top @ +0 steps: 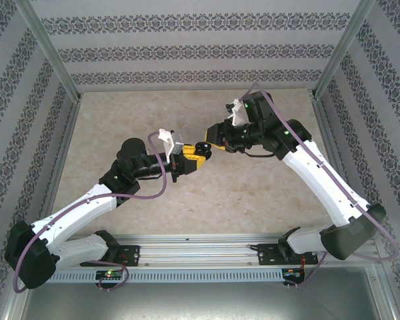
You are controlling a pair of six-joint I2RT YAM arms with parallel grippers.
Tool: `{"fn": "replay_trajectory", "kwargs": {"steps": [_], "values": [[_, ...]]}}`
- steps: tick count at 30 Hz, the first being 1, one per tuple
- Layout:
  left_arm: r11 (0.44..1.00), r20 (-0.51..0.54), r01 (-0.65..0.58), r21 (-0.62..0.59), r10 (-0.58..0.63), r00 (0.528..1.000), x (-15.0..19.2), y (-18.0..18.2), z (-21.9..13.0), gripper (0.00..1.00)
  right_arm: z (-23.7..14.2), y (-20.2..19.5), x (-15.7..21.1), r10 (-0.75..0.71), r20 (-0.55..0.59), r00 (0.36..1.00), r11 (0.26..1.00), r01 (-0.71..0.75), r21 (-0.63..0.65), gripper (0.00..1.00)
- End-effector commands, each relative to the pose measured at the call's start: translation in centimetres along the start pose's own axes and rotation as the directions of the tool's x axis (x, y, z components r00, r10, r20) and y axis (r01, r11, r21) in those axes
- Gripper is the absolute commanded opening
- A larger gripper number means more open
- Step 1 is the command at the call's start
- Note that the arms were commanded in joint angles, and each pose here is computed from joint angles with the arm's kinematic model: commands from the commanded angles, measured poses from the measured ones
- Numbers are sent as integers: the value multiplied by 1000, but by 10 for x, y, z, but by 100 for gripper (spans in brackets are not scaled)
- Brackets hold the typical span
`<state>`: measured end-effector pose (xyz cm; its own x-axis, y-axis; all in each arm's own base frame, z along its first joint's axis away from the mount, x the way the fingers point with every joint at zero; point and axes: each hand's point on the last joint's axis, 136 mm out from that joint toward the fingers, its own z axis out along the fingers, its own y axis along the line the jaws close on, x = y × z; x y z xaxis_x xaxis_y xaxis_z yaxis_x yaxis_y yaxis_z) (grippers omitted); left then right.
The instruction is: Insert the wireless bluetooth earbuds into the charging case
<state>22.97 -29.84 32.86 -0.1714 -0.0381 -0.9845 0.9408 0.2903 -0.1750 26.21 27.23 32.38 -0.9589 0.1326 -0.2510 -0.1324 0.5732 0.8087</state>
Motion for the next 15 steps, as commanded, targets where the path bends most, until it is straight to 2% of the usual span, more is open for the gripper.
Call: {"fn": "replay_trajectory", "kwargs": {"steps": [1, 8, 15], "values": [[999, 46, -28, 35, 26, 999, -21, -9, 2, 0, 5, 18, 13, -17, -68, 998, 995, 11, -99, 32], [999, 41, 34, -16, -33, 999, -16, 3, 6, 0, 8, 21, 30, -33, -108, 994, 992, 19, -124, 30], [984, 48, 155, -89, -151, 987, -7, 24, 3, 0, 10, -5, 46, -21, -101, 995, 997, 14, -70, 29]]}}
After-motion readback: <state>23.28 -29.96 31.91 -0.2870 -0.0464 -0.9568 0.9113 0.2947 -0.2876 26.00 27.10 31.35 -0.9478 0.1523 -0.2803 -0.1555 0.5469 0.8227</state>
